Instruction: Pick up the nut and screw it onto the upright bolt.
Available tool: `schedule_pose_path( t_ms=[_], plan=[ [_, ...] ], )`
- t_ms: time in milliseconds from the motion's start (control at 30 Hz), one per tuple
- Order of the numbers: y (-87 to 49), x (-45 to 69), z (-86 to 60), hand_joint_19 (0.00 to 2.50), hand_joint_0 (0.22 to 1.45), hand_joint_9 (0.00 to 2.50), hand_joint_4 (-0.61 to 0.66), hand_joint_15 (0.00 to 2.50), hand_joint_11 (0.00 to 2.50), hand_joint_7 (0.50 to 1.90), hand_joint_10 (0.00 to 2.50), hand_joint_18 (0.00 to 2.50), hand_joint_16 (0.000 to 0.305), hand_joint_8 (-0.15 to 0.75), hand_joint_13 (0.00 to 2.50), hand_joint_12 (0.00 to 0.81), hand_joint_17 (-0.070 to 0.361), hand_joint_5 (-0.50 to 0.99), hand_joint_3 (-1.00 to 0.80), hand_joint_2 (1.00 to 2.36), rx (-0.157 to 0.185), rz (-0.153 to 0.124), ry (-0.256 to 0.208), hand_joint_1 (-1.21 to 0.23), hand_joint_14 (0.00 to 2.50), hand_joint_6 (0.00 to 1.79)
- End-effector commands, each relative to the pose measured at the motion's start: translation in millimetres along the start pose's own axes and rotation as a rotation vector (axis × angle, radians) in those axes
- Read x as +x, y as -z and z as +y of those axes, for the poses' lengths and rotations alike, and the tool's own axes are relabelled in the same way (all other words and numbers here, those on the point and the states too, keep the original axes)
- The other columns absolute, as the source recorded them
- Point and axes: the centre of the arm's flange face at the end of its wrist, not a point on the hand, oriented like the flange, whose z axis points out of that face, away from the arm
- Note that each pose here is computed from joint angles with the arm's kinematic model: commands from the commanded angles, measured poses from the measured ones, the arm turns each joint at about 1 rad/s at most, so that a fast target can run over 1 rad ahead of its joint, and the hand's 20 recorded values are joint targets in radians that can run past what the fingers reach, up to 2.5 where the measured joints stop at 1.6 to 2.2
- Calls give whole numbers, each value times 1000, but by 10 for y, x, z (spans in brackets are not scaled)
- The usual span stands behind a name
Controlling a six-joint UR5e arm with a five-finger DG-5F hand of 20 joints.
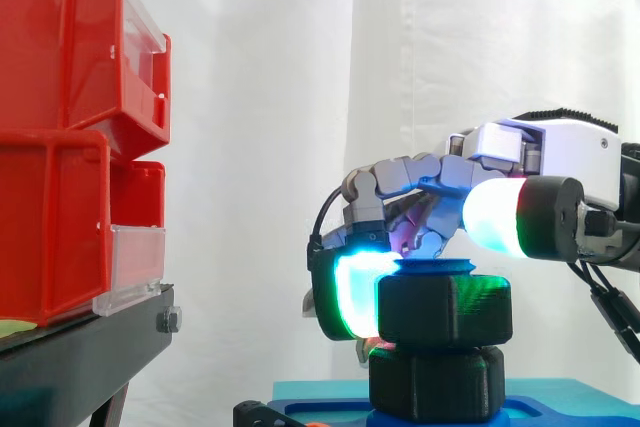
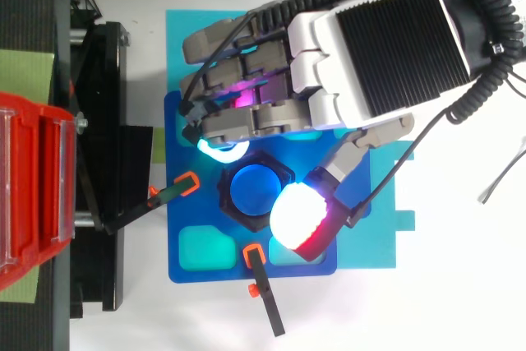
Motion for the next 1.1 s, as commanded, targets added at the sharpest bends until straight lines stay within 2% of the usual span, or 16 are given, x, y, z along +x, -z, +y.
schedule_pose_path(
  t_ms=[0,200,400,567,600,767,833,900,967,1067],
  plan=[
    [2,-2,-5,203,545,1192,152,0,0,1401,0,581,27,275,820,220,61,34,-500,1000,0,-1,1,-168,0,556],
    [25,-5,-33,233,546,1274,126,0,0,1216,0,658,26,272,886,205,59,36,-500,1000,5,1,0,-184,1,641],
    [54,-17,-71,265,546,1404,116,0,0,1132,0,746,23,260,961,184,53,46,-500,1000,1,-2,4,-185,0,679],
    [65,-23,-86,274,545,1433,116,3,14,1139,1,759,24,270,972,184,53,46,-500,1000,-1,-4,6,-179,0,674],
    [70,-37,-95,270,543,1430,125,4,19,1187,0,756,24,270,963,187,54,46,-500,1000,0,-5,6,-169,0,648],
    [47,-129,-139,271,538,1395,133,10,31,1249,0,710,26,265,929,196,59,44,-500,1000,-15,-19,15,-103,0,607],
    [46,-156,-157,270,538,1386,139,5,41,1295,0,707,27,266,920,201,60,45,-500,1000,-17,-21,18,-90,0,583],
    [42,-189,-189,270,537,1352,165,12,37,1414,2,697,28,265,908,208,62,46,-500,1000,-18,-27,22,-81,0,500],
    [12,-286,-221,271,536,1347,160,13,36,1375,0,687,28,263,900,210,64,33,-500,1000,-26,-42,29,-77,0,503],
    [5,-310,-241,269,535,1321,167,13,35,1287,2,675,29,261,888,214,65,13,-500,1000,-32,-50,29,-73,0,505]
  ],
)
